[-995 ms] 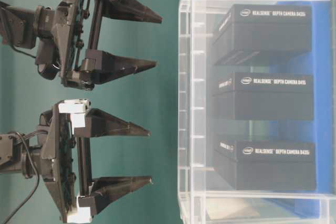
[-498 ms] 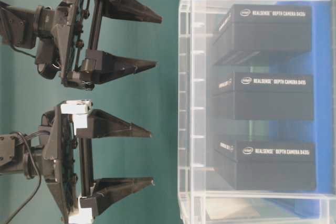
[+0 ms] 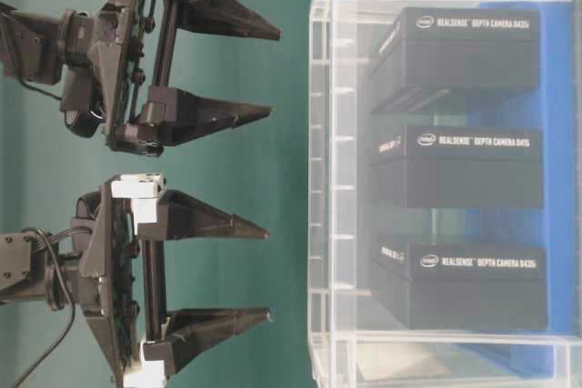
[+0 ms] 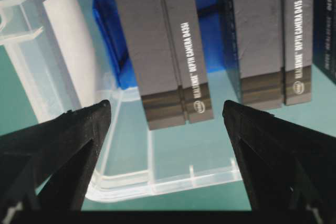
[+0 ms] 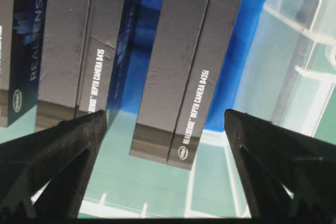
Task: Take the box out of the case with both arms.
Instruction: 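Lower both grippers around the left and right black boxes, then close left gripper on left box and right gripper on right box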
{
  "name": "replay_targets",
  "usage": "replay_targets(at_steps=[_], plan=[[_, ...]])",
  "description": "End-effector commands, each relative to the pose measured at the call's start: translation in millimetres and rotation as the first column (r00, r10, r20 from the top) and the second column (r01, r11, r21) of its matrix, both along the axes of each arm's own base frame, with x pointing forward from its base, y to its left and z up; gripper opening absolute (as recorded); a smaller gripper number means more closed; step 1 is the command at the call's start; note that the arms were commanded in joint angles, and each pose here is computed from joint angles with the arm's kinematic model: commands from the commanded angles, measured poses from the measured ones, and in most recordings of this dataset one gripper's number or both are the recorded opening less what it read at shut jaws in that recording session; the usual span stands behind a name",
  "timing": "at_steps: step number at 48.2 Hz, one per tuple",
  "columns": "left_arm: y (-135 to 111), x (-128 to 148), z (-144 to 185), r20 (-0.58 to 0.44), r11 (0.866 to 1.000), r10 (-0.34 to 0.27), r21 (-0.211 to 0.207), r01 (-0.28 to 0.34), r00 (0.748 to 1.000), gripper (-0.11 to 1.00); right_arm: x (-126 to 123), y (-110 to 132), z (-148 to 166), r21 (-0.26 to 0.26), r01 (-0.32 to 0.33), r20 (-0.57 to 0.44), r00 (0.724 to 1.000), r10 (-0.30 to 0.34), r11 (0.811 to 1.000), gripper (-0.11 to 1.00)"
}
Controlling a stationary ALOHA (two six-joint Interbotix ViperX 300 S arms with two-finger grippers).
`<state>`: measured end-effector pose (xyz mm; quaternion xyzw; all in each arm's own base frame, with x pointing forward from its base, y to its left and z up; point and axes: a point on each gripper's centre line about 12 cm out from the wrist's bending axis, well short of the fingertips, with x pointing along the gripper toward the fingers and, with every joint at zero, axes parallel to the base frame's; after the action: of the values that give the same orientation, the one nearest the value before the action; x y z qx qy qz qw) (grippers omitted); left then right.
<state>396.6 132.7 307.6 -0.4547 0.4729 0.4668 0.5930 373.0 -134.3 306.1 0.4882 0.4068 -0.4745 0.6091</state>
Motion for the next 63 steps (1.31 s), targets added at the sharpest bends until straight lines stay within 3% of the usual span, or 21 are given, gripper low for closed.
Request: replay_targets(at_steps=[1,23,35,63], plan=[[-1.3,-3.8,14.8,0.040,1.000,0.001,0.017,-0.001,0.999,0.83,-0.5,1.1,7.1,-0.009,0.002,0.024,1.000,-0.002,1.000,0.97],[2.4,-6.3,-25.3,0.034,0.999,0.022,0.049,-0.024,0.999,0.83,0.8,1.3,-37.8,0.004,0.009,0.005,1.000,-0.009,1.000,0.97],[5.2,-4.4,-49.2,0.047,0.998,0.033,0.047,-0.036,0.998,0.83,4.6,-1.1,-66.1,-0.006,-0.001,-0.006,1.000,0.001,1.000,0.97],[9.9,-6.1,-95.9,0.030,0.998,0.039,0.038,-0.041,0.999,0.83,-1.4,-8.1,-93.7,-0.018,0.001,-0.048,0.999,-0.001,1.000,0.97]])
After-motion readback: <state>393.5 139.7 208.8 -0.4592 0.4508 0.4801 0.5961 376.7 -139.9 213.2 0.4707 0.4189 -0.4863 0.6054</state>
